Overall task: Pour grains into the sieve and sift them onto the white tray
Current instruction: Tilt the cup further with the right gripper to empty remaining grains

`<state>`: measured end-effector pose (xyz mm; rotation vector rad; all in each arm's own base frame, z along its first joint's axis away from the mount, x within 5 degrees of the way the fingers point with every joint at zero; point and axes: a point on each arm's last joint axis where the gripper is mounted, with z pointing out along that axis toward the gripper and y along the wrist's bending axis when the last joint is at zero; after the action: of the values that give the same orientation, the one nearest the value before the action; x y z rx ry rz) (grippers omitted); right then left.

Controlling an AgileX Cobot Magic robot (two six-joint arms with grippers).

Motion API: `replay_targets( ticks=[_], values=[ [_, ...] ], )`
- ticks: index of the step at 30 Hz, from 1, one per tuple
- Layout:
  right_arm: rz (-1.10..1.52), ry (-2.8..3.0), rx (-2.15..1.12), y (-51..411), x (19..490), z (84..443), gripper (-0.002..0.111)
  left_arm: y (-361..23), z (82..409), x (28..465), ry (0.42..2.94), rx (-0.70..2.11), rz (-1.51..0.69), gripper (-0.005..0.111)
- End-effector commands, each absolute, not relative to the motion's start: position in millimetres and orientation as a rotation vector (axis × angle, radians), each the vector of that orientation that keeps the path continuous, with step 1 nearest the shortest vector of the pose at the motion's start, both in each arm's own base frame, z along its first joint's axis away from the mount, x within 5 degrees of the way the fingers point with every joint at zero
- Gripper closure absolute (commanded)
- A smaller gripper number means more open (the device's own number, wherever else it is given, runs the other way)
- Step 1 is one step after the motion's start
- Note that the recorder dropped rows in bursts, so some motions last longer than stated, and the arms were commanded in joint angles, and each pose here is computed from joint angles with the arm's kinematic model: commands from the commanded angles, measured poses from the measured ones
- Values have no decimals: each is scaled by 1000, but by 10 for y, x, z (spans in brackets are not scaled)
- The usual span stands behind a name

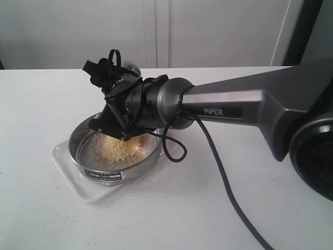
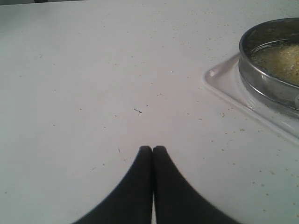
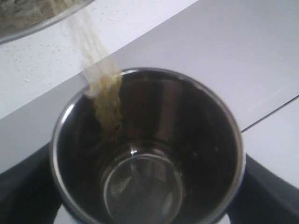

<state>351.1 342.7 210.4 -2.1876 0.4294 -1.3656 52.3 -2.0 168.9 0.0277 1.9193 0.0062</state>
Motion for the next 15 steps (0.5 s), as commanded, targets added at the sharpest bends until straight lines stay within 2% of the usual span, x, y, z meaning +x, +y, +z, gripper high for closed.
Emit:
replay_targets(
  ticks=[1, 15],
  values=[
    [-1454, 337, -2200, 3442, 3503, 2176, 108, -23, 1672, 520, 1923, 19, -4, 107],
    [-1522, 182, -2228, 3517, 3437, 2194, 108, -23, 1672, 520, 1923, 19, -4, 107]
  ],
)
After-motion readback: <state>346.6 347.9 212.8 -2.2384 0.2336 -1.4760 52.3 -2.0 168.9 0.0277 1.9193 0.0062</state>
